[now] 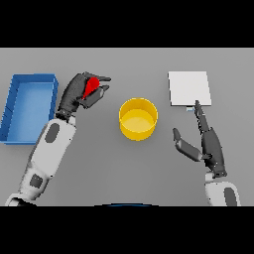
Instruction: Pick up the red beaker and tilt it to pour out 1 green nut into yellow bowl. Pick up the yellow bowl and place it on the metallic measuring scale.
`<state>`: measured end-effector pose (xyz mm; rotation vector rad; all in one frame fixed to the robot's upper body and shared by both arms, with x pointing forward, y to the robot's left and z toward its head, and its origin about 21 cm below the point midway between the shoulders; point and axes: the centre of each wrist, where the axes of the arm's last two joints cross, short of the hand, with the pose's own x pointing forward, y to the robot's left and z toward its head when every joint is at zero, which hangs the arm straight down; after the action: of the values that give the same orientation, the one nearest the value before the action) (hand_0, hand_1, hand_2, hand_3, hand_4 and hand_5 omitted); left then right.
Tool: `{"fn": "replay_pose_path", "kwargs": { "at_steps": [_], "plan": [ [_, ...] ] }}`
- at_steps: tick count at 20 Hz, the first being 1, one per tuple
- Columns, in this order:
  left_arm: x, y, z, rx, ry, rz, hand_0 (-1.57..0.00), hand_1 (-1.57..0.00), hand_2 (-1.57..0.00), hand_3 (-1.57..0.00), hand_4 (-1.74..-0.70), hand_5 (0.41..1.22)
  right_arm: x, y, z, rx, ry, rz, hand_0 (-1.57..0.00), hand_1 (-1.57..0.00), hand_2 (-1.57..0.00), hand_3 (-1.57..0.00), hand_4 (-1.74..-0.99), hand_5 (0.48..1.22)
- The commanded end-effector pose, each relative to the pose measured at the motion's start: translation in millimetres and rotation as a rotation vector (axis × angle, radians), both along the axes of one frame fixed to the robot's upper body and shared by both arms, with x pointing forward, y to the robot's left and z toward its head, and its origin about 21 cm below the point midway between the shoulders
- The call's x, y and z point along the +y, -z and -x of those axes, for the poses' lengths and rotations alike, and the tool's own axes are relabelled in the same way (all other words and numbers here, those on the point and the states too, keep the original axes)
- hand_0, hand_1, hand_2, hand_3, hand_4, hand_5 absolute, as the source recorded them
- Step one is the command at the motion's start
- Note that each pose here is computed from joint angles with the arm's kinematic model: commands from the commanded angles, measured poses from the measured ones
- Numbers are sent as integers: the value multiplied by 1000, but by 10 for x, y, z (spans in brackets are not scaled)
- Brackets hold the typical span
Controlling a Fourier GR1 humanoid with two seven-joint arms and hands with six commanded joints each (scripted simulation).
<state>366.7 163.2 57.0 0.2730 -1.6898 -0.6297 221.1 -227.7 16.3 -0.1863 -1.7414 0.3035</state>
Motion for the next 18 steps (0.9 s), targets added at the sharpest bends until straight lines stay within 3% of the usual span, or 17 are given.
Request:
{"fn": "replay_pose_path", "kwargs": {
  "at_steps": [1,5,9,12,16,18],
  "plan": [
    [-21,-19,8,4,15,-41,-1563,-1563,-1563,-1563,-1733,1119,22,-2,-14,5,4,-9,1,1,1,1,-1243,694],
    [-56,-45,4,10,43,-113,-1563,-1563,-1563,-1563,-1733,1113,-1,-3,45,17,8,-6,1,1,1,1,-1243,710],
    [-236,-159,-51,-69,113,-419,-1568,-1568,-1568,-1568,-1738,1123,-9,12,66,22,8,-2,1,1,1,1,-1260,719],
    [-371,-260,-132,-140,187,-672,-1569,-1569,-1569,-1569,-1739,1152,-22,0,3,27,7,-9,1,1,1,1,-1267,721],
    [-515,-364,-245,-208,278,-929,-1570,-1570,-1570,-1570,-1740,1193,-32,20,51,22,4,-26,1,1,1,1,-1264,717],
    [-617,-375,-286,-235,344,-1051,-1571,-1571,-1571,-1571,-1647,1203,-49,22,49,13,6,-26,1,1,1,1,-1262,705]
  ]
}}
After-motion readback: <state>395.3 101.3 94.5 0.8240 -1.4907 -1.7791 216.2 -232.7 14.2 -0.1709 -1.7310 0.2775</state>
